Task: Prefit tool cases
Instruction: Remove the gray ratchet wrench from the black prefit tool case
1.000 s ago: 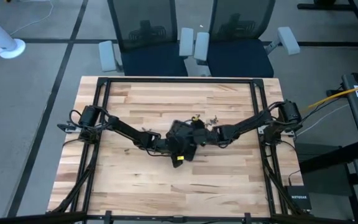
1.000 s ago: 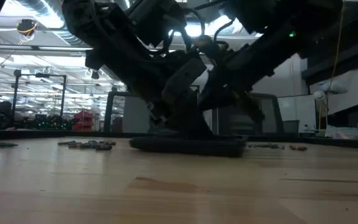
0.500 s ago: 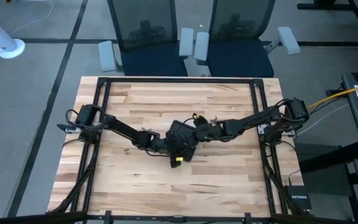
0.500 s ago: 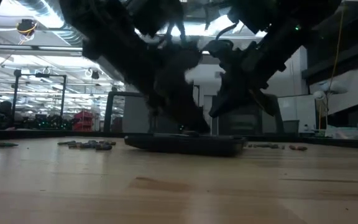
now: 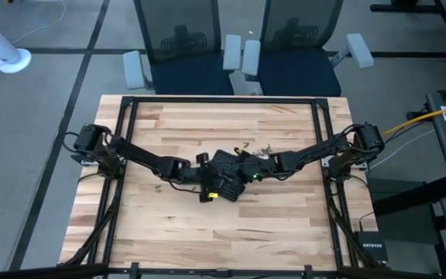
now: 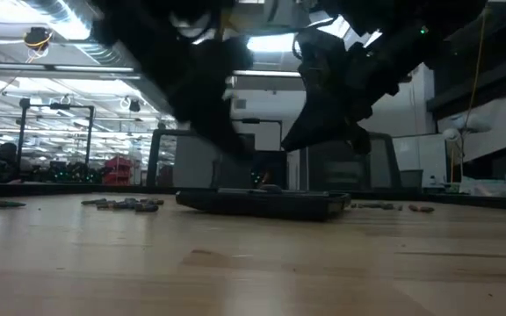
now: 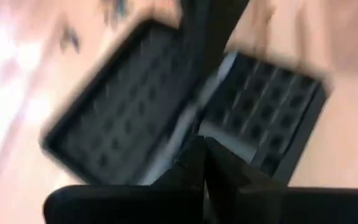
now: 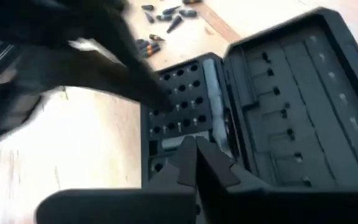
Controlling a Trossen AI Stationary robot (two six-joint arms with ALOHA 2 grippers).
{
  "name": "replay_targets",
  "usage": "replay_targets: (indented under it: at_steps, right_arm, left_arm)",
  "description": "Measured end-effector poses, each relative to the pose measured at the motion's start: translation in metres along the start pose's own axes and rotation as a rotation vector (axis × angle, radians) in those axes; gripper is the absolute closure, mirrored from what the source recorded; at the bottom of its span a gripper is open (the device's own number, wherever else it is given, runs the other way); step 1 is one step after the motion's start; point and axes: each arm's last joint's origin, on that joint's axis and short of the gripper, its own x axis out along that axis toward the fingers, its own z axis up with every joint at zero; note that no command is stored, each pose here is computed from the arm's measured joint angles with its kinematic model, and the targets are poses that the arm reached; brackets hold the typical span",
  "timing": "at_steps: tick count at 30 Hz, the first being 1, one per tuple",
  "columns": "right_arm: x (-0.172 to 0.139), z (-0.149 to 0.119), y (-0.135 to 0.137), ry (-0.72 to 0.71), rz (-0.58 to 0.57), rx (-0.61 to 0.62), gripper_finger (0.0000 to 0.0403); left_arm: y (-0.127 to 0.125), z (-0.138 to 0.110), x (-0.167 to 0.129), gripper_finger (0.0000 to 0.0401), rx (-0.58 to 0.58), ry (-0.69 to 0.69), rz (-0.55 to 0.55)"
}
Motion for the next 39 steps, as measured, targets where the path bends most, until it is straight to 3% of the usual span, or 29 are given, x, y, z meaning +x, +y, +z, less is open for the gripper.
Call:
replay_targets:
  at_steps: [4,8,13,17,23,31,39]
  right_arm:
    - [0.011,0.002,0.003,0.014,0.0,-0.16,0.0379]
    - [0.024,0.008,0.011,0.053,-0.008,-0.29,0.0315]
    - [0.035,0.015,0.019,0.125,-0.079,-0.391,0.023]
    - [0.039,0.018,0.021,0.153,-0.119,-0.449,0.0198]
    - [0.038,0.015,0.012,0.175,-0.226,-0.471,0.0208]
    - [0.052,0.011,0.006,0.226,-0.157,-0.428,0.0248]
    - [0.065,0.001,-0.001,0.258,-0.196,-0.435,0.0271]
  left_arm:
    - [-0.002,-0.027,0.006,0.0401,-0.072,0.067,-0.015]
    - [-0.007,-0.042,0.004,0.0401,-0.117,0.088,-0.02]
    - [-0.011,-0.046,0.005,0.0401,-0.131,0.042,-0.038]
    - [-0.012,-0.042,0.006,0.0401,-0.156,0.0,-0.06]
    - [-0.01,-0.042,0.008,0.0401,-0.155,-0.007,-0.056]
    - [-0.013,-0.043,0.015,0.0401,-0.19,-0.022,-0.052]
    - [-0.013,-0.044,0.017,0.0401,-0.217,-0.024,-0.045]
